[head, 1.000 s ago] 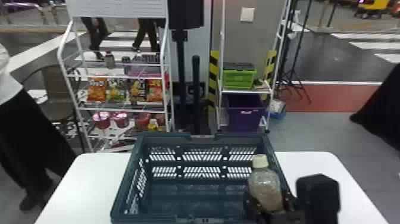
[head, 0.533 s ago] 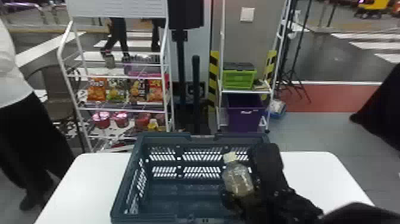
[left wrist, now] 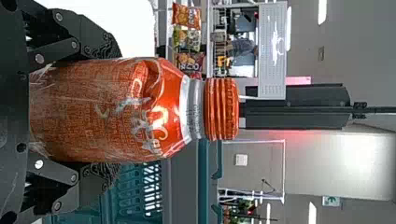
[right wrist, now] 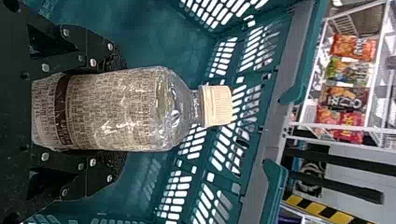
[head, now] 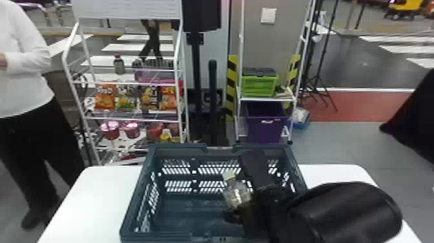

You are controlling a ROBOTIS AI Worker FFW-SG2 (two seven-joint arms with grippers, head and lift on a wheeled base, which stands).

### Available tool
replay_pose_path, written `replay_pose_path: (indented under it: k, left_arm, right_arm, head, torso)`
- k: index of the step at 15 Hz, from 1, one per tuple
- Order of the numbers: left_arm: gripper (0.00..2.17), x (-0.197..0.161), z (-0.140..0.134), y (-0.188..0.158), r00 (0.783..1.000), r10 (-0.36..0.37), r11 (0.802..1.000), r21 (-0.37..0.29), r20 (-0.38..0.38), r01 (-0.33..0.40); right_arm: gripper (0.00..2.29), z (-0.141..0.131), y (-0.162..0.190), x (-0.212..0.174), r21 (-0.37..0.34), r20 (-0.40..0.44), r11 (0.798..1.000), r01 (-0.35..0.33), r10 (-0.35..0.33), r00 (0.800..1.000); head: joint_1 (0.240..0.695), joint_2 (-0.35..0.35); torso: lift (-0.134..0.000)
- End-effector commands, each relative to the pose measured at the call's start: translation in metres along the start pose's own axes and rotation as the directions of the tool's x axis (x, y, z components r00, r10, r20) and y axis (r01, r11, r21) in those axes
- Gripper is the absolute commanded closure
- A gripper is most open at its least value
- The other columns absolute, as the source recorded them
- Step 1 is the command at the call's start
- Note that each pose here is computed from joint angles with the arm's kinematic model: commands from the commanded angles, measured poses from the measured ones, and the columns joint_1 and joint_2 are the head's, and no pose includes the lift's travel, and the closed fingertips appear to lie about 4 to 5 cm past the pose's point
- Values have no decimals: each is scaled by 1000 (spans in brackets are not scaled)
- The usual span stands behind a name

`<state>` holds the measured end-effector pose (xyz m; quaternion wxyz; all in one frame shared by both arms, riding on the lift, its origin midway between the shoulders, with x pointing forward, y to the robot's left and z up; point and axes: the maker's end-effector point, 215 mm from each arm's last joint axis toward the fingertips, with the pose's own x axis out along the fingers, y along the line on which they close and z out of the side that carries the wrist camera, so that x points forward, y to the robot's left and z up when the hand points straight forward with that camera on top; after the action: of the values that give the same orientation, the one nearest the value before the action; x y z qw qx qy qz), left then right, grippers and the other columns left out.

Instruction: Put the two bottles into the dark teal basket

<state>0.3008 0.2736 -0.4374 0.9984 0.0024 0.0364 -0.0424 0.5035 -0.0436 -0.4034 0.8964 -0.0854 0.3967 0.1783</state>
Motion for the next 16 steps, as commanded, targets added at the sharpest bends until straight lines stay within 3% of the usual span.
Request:
replay_pose_path:
  k: [1, 4, 5, 8, 12, 14, 16]
  left_arm:
    - [2145, 1, 0, 1, 1000, 3, 1000, -3, 2, -3]
    - [2145, 3, 0, 3, 1000, 9, 1000, -6, 5, -9]
    - [2145, 3, -1, 4, 1000, 11, 1000, -9, 5, -11]
    - [2145, 4, 0, 7, 1000, 17, 1000, -14, 6, -17]
    - [2145, 4, 2, 9, 1000, 22, 1000, -18, 10, -22]
    - [2145, 4, 3, 10, 1000, 23, 1000, -16, 12, -23]
    - [2145, 4, 5, 9, 1000, 21, 1000, -15, 16, -21]
  right_arm:
    - [1463, 1, 7, 10, -9, -21, 1000, -23, 23, 1000]
    - [309, -2, 13, 9, -10, -36, 999, -39, 38, 999]
    - [76, -2, 13, 8, -11, -37, 999, -39, 38, 999]
    - [43, 3, 12, 5, -6, -21, 999, -41, 41, 999]
    - [39, 47, 18, -21, 12, 158, 998, -57, 54, 986]
    - [39, 68, 4, -38, 19, 315, 999, -44, 36, 948]
    - [39, 61, -19, -53, 43, 392, 999, -16, -2, 920]
  head:
    - [499, 0]
    - [499, 0]
    - [499, 0]
    - [499, 0]
    - [499, 0]
    - [499, 0]
    - [499, 0]
  torso:
    - [0]
    - [0]
    - [0]
    - [0]
    - [0]
    - [0]
    - [0]
